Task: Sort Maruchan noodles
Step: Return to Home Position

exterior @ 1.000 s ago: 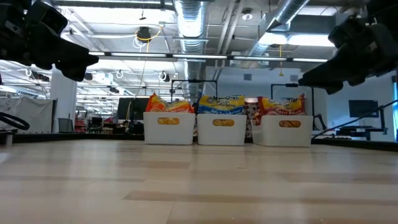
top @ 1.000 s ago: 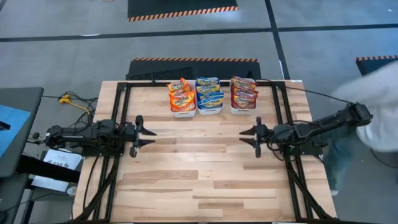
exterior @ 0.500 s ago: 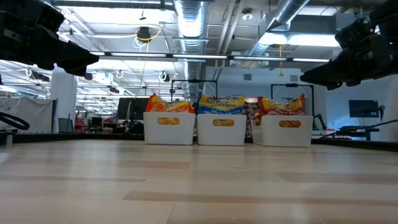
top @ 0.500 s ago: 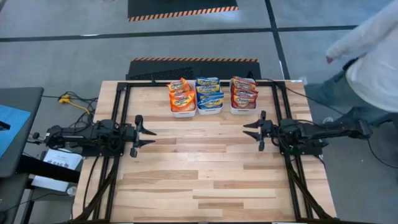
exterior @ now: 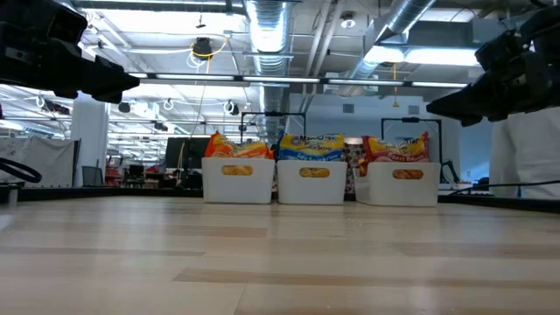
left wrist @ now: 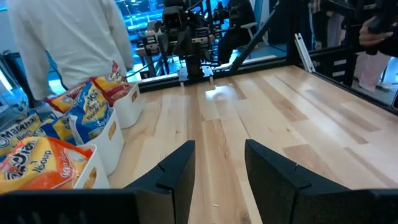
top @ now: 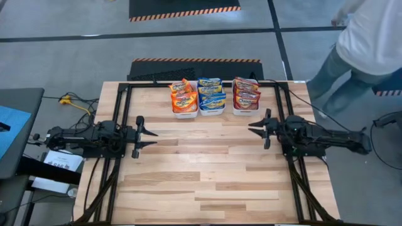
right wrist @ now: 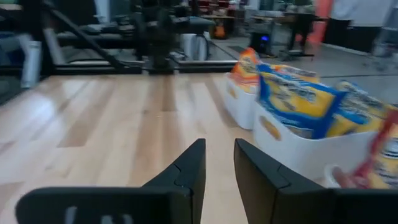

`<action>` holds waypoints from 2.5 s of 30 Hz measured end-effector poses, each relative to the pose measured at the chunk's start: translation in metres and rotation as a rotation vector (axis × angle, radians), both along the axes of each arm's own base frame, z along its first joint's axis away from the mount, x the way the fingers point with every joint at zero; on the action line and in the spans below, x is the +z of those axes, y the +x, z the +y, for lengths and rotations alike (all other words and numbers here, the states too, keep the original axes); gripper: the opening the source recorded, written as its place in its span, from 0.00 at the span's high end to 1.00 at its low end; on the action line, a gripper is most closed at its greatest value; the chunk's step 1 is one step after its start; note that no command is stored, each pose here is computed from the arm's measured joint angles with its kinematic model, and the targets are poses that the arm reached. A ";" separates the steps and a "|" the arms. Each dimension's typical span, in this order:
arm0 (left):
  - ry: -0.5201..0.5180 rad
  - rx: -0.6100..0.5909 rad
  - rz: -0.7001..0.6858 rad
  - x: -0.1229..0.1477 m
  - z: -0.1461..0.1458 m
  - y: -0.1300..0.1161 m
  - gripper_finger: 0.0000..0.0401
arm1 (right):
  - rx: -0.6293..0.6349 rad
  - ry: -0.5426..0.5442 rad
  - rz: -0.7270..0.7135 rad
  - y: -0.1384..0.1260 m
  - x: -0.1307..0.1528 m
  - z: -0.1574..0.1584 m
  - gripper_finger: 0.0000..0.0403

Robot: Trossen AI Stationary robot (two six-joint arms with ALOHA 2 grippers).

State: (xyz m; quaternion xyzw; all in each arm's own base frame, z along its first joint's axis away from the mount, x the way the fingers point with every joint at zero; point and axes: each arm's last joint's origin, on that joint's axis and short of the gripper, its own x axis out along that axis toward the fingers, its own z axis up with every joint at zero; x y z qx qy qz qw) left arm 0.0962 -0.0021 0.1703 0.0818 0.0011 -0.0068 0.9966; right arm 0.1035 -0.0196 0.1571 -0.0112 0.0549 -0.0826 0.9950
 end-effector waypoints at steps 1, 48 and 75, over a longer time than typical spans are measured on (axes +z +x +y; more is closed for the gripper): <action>-0.003 0.000 0.000 0.000 0.000 0.000 0.68 | -0.021 -0.002 0.003 0.000 0.000 -0.001 0.74; -0.014 0.001 0.000 0.000 0.000 0.000 0.68 | -0.068 0.081 -0.020 0.000 0.000 -0.004 0.75; -0.014 0.001 0.000 0.000 0.000 0.000 0.68 | -0.068 0.081 -0.022 0.000 0.000 -0.004 0.75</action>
